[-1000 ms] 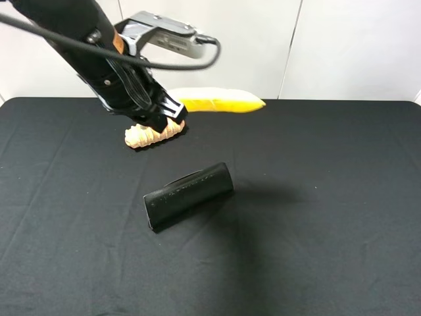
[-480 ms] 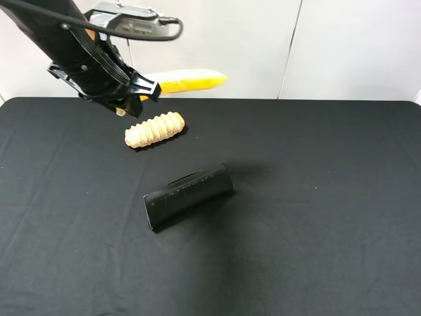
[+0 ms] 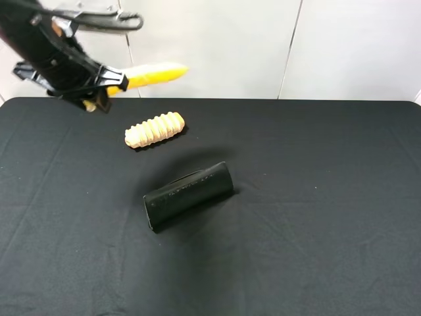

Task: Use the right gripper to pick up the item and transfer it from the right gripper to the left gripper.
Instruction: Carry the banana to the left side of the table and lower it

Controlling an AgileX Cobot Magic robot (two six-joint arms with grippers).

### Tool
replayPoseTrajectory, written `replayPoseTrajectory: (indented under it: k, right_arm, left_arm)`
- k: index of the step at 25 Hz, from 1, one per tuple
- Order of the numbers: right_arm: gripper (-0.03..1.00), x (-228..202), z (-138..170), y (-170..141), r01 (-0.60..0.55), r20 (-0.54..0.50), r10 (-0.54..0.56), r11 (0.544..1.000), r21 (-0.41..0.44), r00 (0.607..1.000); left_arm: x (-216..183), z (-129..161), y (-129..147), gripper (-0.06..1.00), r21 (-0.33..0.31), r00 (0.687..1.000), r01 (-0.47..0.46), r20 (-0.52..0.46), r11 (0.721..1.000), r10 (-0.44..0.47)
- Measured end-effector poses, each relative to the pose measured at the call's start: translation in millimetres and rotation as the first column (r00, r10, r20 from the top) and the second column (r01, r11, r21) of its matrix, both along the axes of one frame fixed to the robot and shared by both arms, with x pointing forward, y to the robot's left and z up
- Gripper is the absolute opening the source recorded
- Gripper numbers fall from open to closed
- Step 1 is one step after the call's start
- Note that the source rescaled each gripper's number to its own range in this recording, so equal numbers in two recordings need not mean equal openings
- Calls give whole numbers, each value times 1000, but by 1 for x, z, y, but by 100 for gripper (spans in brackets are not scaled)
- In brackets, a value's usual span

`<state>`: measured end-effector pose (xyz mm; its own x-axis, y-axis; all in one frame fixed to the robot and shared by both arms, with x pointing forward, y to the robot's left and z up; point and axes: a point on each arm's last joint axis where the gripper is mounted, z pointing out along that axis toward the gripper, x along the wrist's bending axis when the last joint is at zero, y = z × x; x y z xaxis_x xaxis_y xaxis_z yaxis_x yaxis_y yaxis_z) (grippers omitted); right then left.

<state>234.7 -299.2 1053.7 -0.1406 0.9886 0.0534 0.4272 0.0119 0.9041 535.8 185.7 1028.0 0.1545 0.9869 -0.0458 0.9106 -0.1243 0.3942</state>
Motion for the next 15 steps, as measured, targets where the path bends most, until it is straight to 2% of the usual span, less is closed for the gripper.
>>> replayPoseTrajectory:
  k: [5, 8, 15]
  right_arm:
    - [100, 0, 0, 0, 0, 0, 0, 1000, 0, 1000]
    - [100, 0, 0, 0, 0, 0, 0, 1000, 0, 1000]
    - [100, 0, 0, 0, 0, 0, 0, 1000, 0, 1000]
  left_arm:
    - [-15, -37, 25, 0, 39, 992, -68, -108, 997, 72]
    - [-24, -55, 31, 0, 47, 985, -92, -141, 995, 98]
    - [-44, -89, 37, 0, -4, 968, -211, -136, 977, 209]
